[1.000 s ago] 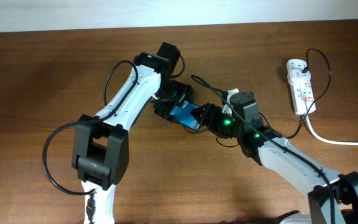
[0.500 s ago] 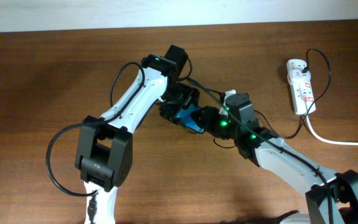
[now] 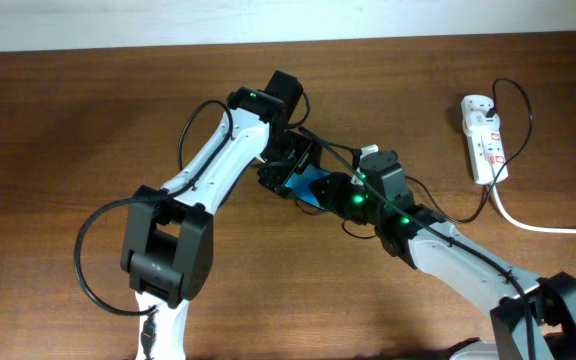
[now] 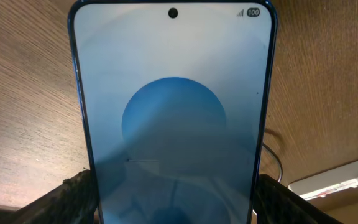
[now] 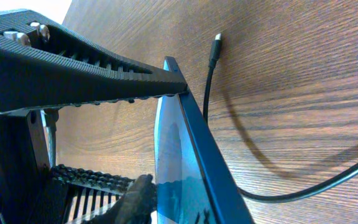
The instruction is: Plug charger to phone and switch on socket
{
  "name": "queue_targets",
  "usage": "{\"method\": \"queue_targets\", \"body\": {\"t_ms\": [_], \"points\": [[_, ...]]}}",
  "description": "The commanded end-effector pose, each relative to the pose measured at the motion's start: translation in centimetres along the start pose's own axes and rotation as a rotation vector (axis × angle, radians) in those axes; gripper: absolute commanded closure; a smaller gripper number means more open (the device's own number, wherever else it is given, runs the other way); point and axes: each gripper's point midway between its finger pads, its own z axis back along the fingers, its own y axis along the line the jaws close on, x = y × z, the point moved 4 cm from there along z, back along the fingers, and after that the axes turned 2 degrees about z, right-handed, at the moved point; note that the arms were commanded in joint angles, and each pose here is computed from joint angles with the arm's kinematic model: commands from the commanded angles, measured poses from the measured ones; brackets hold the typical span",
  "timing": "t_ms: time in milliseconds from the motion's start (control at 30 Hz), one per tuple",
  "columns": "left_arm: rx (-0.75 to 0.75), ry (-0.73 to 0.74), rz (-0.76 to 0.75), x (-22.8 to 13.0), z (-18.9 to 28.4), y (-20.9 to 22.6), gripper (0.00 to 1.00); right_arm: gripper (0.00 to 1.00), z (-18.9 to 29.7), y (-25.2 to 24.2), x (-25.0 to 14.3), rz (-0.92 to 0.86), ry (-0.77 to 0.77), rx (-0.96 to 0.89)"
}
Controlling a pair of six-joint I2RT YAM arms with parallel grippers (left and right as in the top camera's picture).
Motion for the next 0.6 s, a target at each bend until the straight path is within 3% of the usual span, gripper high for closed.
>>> {"method": "queue_targets", "body": {"t_ms": [0,567], "points": [[-0.023,0.026,0.004,-0.49,0.33,-0.66,1.0,0.73,-0.26,0.67,0.1,0.019,-0.002,0.011],[-0.023,0.026,0.005,-0.46,0.34,-0.66,1.0,0.85,-0.26,0.68,0.1,0.019,-0.003,0.012]]}}
